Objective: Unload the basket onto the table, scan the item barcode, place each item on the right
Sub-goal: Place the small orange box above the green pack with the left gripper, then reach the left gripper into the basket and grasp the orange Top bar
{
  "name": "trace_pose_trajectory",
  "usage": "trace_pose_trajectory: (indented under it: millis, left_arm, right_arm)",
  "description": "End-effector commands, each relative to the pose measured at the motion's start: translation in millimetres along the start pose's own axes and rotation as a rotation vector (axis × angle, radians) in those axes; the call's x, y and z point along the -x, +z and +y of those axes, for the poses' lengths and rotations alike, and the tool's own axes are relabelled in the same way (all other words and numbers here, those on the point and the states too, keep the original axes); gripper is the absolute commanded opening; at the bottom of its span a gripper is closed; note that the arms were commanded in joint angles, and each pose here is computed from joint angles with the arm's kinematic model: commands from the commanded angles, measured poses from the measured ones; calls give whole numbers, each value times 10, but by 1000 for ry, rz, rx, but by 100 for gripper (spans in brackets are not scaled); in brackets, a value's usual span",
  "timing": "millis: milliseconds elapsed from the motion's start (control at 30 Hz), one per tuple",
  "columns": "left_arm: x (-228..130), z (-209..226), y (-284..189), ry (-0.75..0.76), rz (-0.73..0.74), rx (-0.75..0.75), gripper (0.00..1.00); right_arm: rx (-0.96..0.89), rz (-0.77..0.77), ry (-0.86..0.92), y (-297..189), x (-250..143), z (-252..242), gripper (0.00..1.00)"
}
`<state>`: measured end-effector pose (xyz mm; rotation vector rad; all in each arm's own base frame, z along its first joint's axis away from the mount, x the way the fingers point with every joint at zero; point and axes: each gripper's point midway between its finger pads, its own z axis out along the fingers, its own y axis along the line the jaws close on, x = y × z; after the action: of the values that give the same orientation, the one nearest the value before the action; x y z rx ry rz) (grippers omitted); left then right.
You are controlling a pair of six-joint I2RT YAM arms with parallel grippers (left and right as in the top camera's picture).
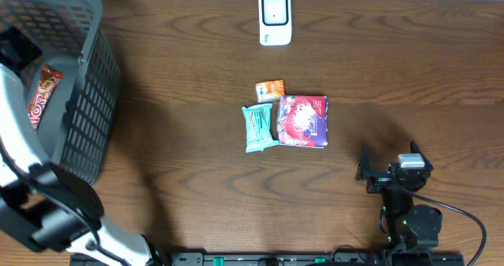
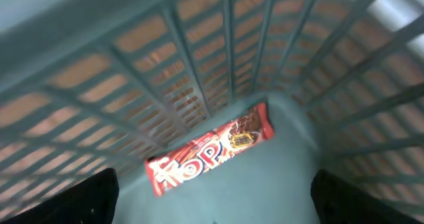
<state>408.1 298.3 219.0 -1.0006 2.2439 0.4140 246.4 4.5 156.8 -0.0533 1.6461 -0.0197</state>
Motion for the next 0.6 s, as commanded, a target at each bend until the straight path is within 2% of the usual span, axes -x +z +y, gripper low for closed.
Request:
trace_pose_trajectory:
  millis: [0,100,233,433,567]
  left_arm:
    - [-148,-61,306,124,64,-74,93]
    - [-275,-66,548,224,103,-71,93]
    - [-427,-99,845,260,141,-70,93]
    - [-558,-125,1096,360,166,-77,93]
    - [-611,-193,1171,371,173,-114,93]
  right_arm:
    - [-6,2,-11,-1,-10,-15,99]
    - [-6,2,-11,-1,-10,-16,99]
    - [-6,2,-11,-1,-10,-15,99]
    - [-6,2,-11,-1,-10,-15,99]
    - [-6,2,-11,-1,-10,-15,99]
